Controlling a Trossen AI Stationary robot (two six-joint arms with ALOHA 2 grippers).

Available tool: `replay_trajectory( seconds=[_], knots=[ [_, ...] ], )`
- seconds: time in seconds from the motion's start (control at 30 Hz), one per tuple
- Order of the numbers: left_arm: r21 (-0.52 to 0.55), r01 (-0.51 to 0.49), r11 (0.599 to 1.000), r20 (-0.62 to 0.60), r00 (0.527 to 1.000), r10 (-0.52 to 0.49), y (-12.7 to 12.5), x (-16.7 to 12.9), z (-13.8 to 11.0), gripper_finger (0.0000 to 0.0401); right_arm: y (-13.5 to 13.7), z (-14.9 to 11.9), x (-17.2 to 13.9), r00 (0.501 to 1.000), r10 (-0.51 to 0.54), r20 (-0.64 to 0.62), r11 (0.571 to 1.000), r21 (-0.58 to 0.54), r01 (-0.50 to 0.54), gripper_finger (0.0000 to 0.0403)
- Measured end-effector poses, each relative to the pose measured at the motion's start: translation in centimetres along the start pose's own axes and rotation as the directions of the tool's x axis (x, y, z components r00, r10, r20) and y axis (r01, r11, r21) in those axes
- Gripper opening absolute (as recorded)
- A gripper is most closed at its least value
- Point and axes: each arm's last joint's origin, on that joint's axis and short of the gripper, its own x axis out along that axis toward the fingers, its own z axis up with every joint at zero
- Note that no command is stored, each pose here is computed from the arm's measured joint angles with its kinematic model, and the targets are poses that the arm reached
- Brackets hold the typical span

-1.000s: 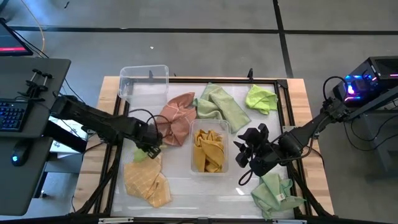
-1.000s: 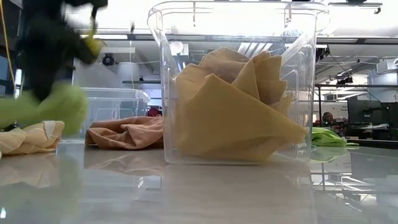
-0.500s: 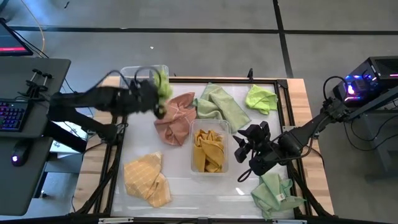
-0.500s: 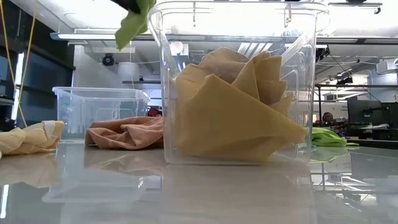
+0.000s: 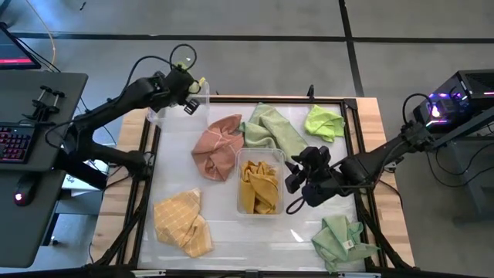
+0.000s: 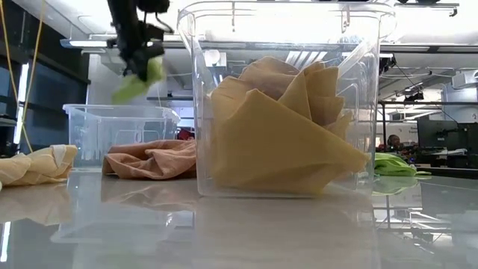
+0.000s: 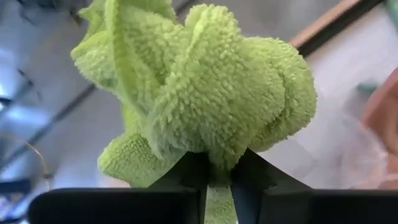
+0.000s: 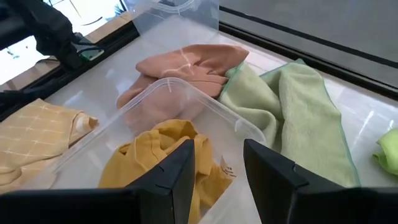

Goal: Sort towels by color in basket
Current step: Put the bottom green towel into the top transparent bin, then put the yellow towel into the bottom transparent bin

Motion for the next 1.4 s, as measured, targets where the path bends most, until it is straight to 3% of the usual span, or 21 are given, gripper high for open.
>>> replay_trajectory(
  seconds=[0.23, 0.5, 0.6, 0.8, 1.07, 1.27, 1.4],
  knots=[
    [-0.029, -0.026, 0.999, -0.150, 0.988, 0.021, 1.0, 3.8, -1.3, 0.0111, -0.1, 0.1, 0.3, 1.000, 0.001, -0.020, 1.000, 0.002, -0.001, 0.0133],
    [-0.101, 0.004, 0.995, -0.152, 0.988, -0.019, 1.5, 3.1, -1.6, 0.0183, 0.0, 0.1, 0.3, 0.999, 0.009, -0.039, 1.000, -0.002, -0.010, 0.0133],
    [-0.138, 0.083, 0.987, -0.144, 0.984, -0.103, 1.2, 2.1, -2.0, 0.0192, 0.0, 0.0, 0.2, 0.997, 0.024, -0.070, 0.999, -0.026, -0.026, 0.0133],
    [-0.173, 0.298, 0.939, -0.084, 0.945, -0.316, -0.3, -1.0, -2.7, 0.0183, 0.1, -0.2, 0.2, 0.989, 0.054, -0.135, 0.996, -0.063, -0.063, 0.0133],
    [-0.093, 0.513, 0.853, 0.030, 0.858, -0.513, -4.2, -7.3, -4.9, 0.0139, 0.1, -0.2, 0.2, 0.988, 0.057, -0.141, 0.991, -0.112, -0.073, 0.0133],
    [0.057, 0.659, 0.750, -0.010, 0.752, -0.659, -8.0, -11.5, -7.8, 0.0113, 0.1, -0.2, 0.2, 0.988, 0.057, -0.140, 0.987, -0.139, -0.076, 0.0133],
    [0.060, 0.700, 0.711, -0.082, 0.714, -0.696, -10.7, -13.3, -9.8, 0.0101, 0.1, -0.2, 0.2, 0.988, 0.057, -0.140, 0.986, -0.147, -0.078, 0.0133]
  ],
)
